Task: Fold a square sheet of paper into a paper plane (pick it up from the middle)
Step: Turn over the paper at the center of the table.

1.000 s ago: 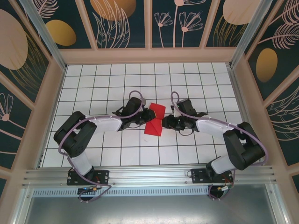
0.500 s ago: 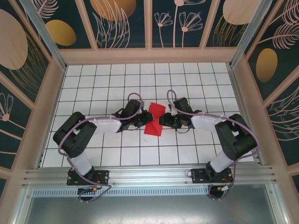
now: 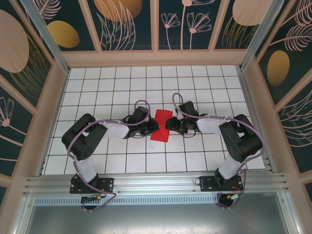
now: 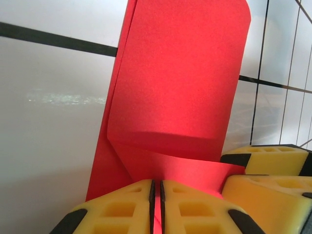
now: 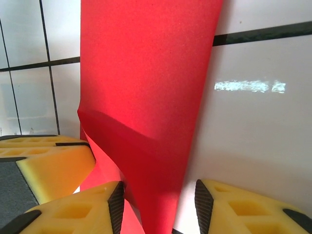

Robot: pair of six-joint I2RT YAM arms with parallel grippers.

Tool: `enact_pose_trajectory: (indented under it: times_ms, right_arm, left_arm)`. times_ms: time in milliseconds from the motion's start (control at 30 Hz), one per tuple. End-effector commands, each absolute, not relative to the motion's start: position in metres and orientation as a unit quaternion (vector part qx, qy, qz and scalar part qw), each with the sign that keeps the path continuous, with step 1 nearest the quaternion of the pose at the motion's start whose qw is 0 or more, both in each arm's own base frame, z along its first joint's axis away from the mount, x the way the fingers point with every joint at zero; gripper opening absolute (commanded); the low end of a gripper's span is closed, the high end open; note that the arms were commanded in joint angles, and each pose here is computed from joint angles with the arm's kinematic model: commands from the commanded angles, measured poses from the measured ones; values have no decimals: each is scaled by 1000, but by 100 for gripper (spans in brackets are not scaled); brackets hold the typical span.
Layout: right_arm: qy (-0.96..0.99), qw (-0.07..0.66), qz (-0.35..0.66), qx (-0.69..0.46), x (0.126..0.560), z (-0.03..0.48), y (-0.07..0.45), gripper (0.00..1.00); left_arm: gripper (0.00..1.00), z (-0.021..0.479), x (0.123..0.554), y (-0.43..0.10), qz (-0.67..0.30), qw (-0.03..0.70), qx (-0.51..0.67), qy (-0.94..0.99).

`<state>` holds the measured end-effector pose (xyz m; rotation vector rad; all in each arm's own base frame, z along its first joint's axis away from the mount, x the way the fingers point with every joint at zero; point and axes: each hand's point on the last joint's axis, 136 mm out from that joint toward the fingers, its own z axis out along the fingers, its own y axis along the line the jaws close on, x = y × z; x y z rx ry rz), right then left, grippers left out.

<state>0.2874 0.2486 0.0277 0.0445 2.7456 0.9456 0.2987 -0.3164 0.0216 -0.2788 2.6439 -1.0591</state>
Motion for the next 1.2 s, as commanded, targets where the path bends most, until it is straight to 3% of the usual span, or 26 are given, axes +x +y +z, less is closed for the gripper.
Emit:
enact_pose_trajectory:
  times_ms: [0, 233, 767, 1033, 1167]
  right_arm:
    - [936, 122, 330, 23, 297, 29, 256, 45]
    - [927, 115, 357, 15, 295, 32, 265, 37]
    - [908, 104, 406, -8, 275, 37, 272, 32]
    - [900, 100, 423, -18, 273, 41, 277, 14]
    - [903, 104, 415, -28, 273, 50, 275, 4]
  left_arm:
    - [13, 18, 300, -318, -366, 139, -92, 915]
    - [13, 15, 297, -316, -366, 135, -93, 916]
    - [13, 14, 297, -315, -364, 134, -100, 916]
    - [12, 24, 298, -318, -378, 140, -99, 910]
    - [13, 51, 303, -312, -389, 177, -104, 898]
